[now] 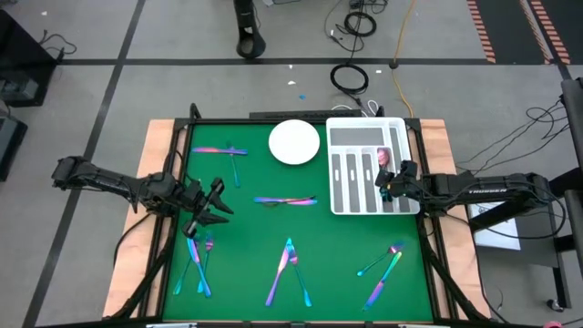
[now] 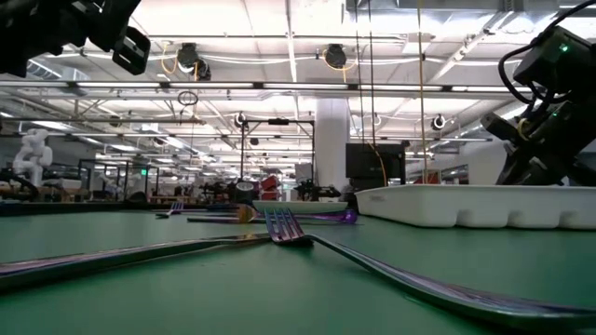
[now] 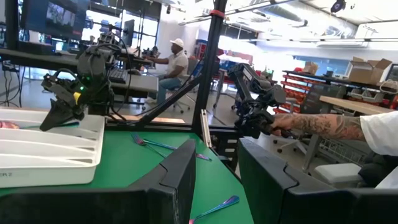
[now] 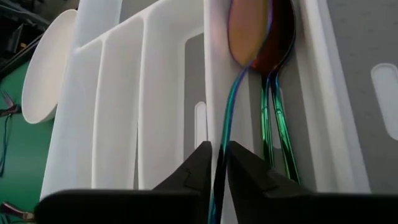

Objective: Sort silverware
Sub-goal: Put the iridescent spoon into the white silverware tray, then put the iridescent knife into the white silverware tray

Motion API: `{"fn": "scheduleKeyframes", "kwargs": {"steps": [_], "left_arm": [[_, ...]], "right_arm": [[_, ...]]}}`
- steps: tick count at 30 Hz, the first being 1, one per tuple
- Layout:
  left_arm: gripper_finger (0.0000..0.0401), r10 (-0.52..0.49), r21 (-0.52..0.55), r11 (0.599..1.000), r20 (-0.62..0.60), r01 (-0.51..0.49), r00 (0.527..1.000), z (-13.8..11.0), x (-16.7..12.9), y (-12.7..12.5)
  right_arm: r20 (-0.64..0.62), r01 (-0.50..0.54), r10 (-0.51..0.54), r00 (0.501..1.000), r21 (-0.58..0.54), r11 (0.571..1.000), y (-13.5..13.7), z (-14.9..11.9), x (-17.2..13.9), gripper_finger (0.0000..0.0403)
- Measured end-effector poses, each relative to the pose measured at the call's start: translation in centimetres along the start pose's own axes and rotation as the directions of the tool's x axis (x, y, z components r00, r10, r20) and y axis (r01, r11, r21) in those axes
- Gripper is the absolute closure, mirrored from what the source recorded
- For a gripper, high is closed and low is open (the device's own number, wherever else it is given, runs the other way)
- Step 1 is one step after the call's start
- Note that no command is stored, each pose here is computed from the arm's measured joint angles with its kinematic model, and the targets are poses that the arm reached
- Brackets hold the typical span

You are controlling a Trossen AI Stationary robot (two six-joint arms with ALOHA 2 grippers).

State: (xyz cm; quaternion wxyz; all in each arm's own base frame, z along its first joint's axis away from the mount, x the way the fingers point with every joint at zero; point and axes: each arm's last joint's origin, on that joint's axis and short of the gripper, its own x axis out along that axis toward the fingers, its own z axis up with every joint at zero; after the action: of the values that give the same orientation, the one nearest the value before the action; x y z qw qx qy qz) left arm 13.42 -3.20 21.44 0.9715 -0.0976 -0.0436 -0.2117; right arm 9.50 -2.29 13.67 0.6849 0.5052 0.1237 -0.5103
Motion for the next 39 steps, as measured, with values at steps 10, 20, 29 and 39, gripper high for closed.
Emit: {"fn": "scheduleKeyframes", "kwargs": {"steps": [10,20,29,39], "left_arm": [[0.0280,0.000,0.000,1.000,0.000,0.000,1.000,0.0,0.0,0.0],[0.0280,-0.001,0.000,1.000,0.000,0.001,1.000,0.0,0.0,0.0],[0.0280,0.000,0.002,1.000,0.000,0.000,1.000,0.0,0.0,0.0],[0.0280,0.000,0.006,1.000,0.000,0.000,1.000,0.0,0.0,0.0]], "right_arm": [[-0.023,0.061,-0.062,0.998,-0.041,0.997,0.3,0.6,-1.0,0.0346],[-0.019,0.098,-0.101,0.995,-0.114,0.989,2.8,2.1,-3.2,0.0351],[-0.020,0.032,-0.038,0.999,-0.246,0.969,8.2,3.6,-5.3,0.0351],[-0.270,-0.193,0.060,0.961,-0.500,0.844,17.7,3.0,-6.9,0.0351]]}}
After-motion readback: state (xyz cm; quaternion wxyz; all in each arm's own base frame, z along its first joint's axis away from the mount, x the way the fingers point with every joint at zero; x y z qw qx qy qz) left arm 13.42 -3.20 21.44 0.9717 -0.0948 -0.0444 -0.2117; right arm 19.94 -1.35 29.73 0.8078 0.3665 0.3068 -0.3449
